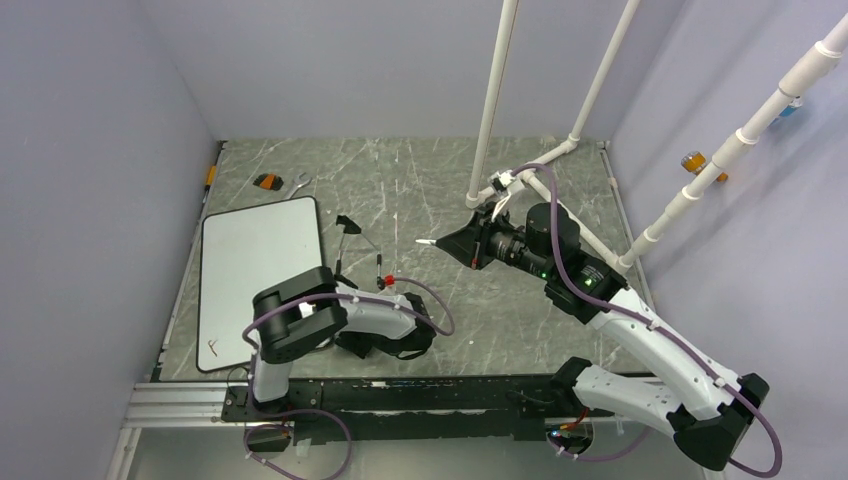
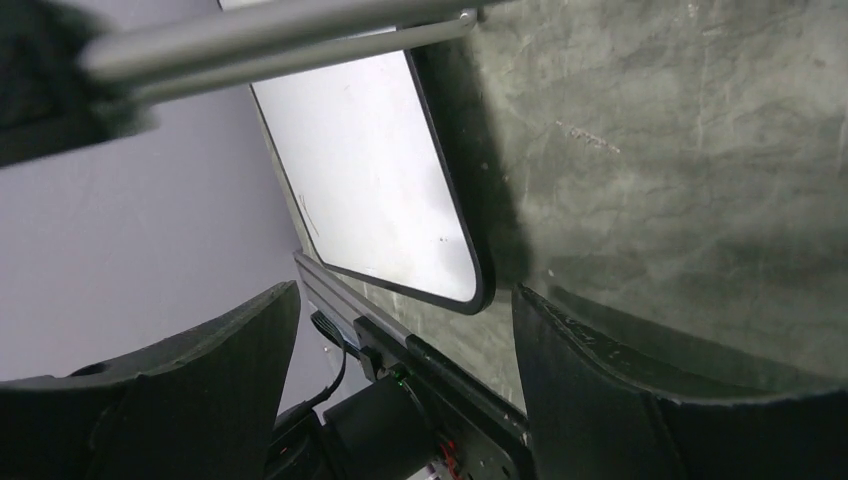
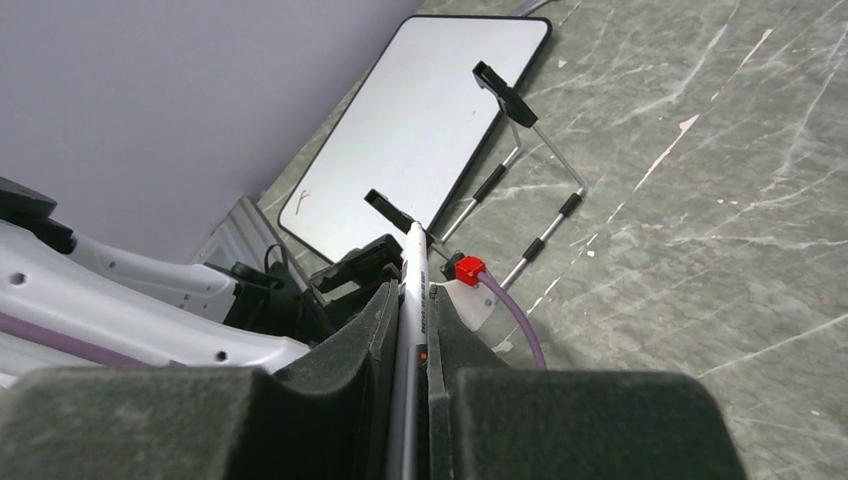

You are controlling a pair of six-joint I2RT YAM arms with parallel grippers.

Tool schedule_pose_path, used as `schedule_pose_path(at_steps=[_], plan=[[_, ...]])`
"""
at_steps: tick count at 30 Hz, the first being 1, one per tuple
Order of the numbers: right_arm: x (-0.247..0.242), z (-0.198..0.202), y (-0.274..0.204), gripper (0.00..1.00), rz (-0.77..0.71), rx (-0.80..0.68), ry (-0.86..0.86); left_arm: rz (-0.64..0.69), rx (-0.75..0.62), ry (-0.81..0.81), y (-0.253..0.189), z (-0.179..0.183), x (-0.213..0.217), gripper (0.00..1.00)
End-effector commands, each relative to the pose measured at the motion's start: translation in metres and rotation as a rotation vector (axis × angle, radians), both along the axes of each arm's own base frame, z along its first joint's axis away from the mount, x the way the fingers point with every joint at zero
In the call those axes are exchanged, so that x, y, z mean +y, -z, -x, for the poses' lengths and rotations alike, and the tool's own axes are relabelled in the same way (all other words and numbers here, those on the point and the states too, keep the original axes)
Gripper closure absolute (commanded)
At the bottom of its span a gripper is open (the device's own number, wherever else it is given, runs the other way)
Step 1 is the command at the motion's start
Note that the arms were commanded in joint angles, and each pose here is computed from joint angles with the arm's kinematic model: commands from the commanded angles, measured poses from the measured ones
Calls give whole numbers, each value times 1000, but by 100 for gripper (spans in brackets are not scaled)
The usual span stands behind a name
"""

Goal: Write a sentence on the whiteboard
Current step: Pick up the whiteboard at the center of the board.

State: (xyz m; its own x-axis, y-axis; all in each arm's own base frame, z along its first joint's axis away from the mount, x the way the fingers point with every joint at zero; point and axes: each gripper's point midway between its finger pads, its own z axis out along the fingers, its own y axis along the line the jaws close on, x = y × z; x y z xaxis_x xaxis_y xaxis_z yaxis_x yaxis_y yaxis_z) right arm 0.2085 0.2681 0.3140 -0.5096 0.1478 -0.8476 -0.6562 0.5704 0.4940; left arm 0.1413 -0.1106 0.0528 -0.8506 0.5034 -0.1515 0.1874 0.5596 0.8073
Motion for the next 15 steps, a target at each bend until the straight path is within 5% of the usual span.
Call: schedule_pose_path(at_steps=[1, 15], plan=[[-4, 3, -11, 100, -26, -29, -1, -14, -23, -22, 6, -9, -1, 20], [-4, 5, -15, 100, -53, -33, -26, -118, -20, -177, 5, -10, 10, 22]])
